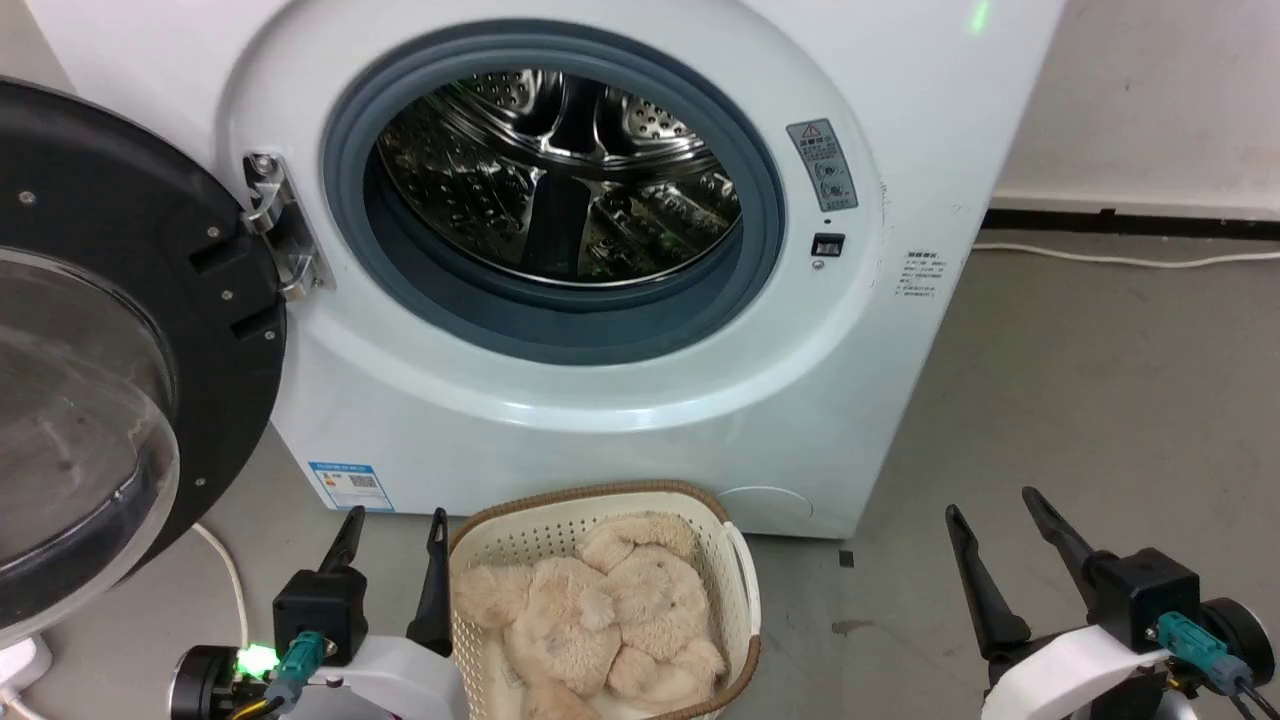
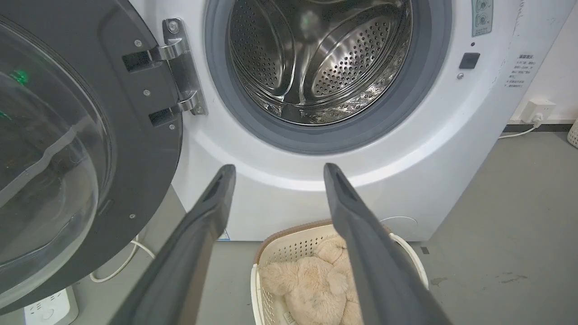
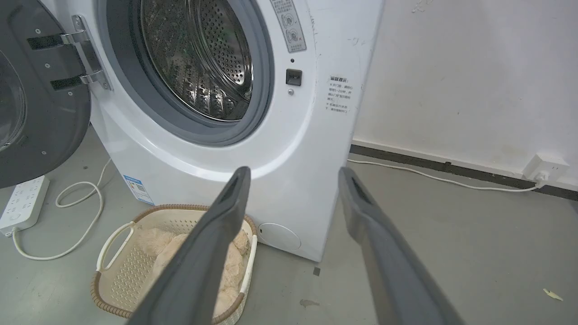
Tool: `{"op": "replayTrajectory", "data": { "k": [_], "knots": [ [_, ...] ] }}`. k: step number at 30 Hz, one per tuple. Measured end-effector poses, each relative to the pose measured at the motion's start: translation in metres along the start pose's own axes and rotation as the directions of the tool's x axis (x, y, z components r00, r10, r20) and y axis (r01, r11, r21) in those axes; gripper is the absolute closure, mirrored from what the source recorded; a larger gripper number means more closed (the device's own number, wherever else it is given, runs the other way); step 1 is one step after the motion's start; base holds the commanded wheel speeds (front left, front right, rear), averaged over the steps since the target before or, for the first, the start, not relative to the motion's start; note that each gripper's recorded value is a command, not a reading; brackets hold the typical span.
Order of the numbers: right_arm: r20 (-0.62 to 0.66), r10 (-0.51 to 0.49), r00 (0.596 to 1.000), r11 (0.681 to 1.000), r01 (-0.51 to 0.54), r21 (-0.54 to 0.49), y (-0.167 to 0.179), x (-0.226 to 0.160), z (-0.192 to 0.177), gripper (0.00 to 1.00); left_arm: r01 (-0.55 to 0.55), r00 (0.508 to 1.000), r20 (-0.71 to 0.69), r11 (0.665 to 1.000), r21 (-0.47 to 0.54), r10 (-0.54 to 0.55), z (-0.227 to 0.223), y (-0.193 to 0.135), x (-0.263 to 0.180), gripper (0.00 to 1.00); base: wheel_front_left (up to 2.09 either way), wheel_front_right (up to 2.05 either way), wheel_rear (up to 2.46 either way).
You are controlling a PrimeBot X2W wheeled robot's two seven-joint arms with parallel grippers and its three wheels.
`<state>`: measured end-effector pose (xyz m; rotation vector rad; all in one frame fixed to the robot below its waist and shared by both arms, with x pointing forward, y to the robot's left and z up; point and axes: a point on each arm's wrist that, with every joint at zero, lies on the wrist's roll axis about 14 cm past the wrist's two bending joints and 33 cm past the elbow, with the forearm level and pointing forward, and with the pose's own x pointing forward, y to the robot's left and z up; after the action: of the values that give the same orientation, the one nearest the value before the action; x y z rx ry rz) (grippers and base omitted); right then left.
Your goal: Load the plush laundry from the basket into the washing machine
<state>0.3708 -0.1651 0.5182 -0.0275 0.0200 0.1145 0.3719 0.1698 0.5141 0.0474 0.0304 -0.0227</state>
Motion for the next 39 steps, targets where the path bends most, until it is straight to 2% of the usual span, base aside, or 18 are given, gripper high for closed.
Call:
{"op": "replayTrajectory", "data": {
  "k": [14,25,30,39],
  "knots": [
    [-0.041,-0.033,0.999,0.998,0.035,0.049,-0.011,0.007,-0.021,0.00,0.078,0.992,-0.098,0.997,-0.006,-0.078,-0.039,-0.021,0.020,0.00,0.00,0.00,0.00],
    [-0.063,-0.066,0.996,0.994,0.071,0.082,-0.023,0.018,-0.035,0.00,0.180,0.960,-0.217,0.983,-0.014,-0.179,-0.085,-0.045,0.045,0.00,0.00,0.00,0.00],
    [-0.072,-0.081,0.994,0.991,0.089,0.101,-0.029,0.022,-0.041,0.00,0.238,0.932,-0.277,0.971,-0.016,-0.233,-0.106,-0.057,0.050,0.00,0.00,0.00,0.00],
    [-0.093,-0.111,0.989,0.984,0.123,0.127,-0.038,0.026,-0.055,0.00,0.350,0.846,-0.421,0.936,-0.026,-0.328,-0.152,-0.081,0.053,0.00,0.00,0.00,0.00]
  ]
}}
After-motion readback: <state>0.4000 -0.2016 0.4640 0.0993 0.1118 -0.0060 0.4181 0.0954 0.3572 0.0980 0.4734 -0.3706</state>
